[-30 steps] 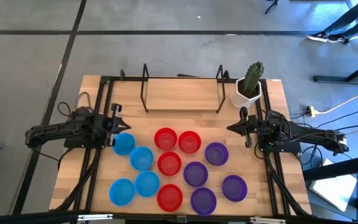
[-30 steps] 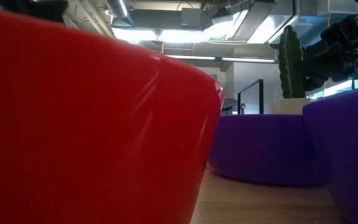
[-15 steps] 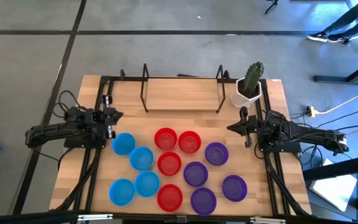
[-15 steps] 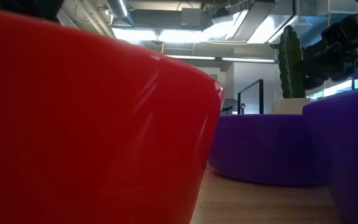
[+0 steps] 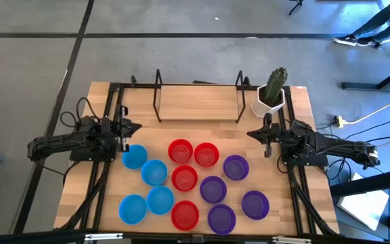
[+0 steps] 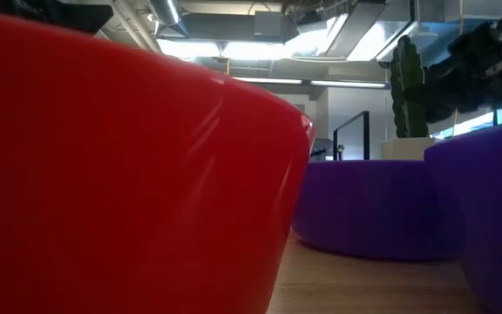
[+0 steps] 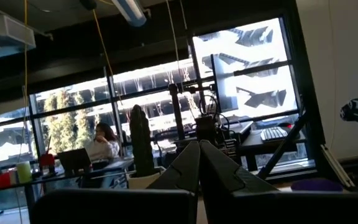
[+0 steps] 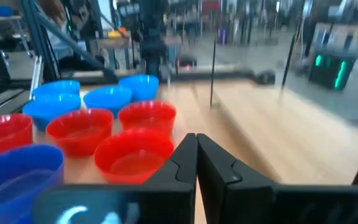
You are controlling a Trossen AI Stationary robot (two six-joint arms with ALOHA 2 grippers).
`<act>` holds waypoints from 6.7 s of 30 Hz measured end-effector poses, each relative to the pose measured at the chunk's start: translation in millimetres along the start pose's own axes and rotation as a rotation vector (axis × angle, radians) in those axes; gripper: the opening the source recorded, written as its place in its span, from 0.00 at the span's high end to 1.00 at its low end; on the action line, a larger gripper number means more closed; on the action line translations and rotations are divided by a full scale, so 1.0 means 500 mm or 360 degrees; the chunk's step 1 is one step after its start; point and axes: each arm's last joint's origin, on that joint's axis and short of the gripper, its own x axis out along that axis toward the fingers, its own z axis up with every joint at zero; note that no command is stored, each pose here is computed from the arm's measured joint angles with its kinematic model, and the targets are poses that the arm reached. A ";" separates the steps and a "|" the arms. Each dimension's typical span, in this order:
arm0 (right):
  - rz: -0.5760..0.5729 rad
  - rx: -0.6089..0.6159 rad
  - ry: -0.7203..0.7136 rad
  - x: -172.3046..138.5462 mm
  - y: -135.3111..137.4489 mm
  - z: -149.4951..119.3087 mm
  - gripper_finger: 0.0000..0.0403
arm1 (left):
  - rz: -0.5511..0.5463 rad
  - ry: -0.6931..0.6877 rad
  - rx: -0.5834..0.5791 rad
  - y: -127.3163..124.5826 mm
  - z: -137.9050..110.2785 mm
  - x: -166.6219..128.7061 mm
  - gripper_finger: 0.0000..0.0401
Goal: Pick & Place Mini bowls
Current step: Put the purple bowl on the shelf
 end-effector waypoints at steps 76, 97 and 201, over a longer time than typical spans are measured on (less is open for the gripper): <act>-0.0124 0.0152 0.1998 0.244 0.133 0.053 0.31 | -0.0013 0.0071 0.0116 -0.001 -0.009 0.000 0.98; -0.0125 0.0147 0.2001 0.253 0.136 0.008 0.38 | -0.0013 0.0072 0.0116 -0.001 -0.009 0.000 0.99; -0.0250 -0.0353 0.2401 0.526 -0.310 0.235 1.00 | -0.0021 0.0117 0.0151 -0.002 -0.014 -0.001 0.99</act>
